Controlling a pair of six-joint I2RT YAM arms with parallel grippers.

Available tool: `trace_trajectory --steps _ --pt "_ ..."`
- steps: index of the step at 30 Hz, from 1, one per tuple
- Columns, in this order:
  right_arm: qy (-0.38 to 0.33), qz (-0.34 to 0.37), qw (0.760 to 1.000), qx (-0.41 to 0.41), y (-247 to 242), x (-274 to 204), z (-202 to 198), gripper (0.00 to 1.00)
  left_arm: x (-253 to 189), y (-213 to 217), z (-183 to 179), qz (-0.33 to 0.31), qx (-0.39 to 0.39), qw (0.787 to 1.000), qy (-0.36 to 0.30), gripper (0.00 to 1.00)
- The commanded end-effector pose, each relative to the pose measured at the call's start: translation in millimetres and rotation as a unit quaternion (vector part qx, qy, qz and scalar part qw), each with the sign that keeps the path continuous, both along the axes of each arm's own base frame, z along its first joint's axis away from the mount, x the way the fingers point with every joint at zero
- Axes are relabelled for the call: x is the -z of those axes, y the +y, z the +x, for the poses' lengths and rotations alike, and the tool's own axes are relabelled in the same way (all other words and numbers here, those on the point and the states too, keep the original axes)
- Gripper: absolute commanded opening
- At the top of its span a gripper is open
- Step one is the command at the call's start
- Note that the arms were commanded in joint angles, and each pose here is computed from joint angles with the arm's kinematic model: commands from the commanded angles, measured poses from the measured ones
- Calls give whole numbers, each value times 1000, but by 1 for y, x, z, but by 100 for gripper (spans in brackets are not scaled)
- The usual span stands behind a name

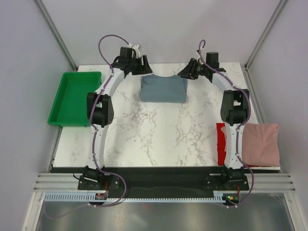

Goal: Fold and stack the t-shirts

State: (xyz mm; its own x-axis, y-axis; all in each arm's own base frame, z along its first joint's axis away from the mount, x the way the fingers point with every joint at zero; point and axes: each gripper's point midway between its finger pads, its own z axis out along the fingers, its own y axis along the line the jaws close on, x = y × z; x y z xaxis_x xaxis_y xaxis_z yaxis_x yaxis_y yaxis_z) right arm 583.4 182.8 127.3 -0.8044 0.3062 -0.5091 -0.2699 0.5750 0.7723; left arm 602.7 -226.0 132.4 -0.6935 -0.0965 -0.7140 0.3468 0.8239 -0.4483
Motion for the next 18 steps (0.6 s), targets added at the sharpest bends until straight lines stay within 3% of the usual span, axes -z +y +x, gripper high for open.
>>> trace_trajectory --steps 1,2,6,8,9,12,18 --pt "-104 -11 994 -15 -3 -56 8 45 -58 4 12 31 -8 995 -96 72" --pt "-98 -13 995 -9 -16 -51 7 45 -59 4 7 27 -9 996 -88 72" --pt "-73 -11 997 -11 -36 -38 -12 71 -74 -10 -32 -15 40 998 -53 71" --pt "-50 -5 999 2 -58 -26 -18 71 -77 -22 -56 -50 88 994 -31 69" --pt "-48 -2 999 0 -59 -27 -20 69 -81 -35 -74 -83 134 987 -14 67" --pt "-49 14 999 -17 -49 -38 -27 65 -76 -49 -100 -125 177 976 27 63" --pt "-65 51 994 -69 -12 -64 -36 63 -58 -66 -118 -160 212 962 69 62"
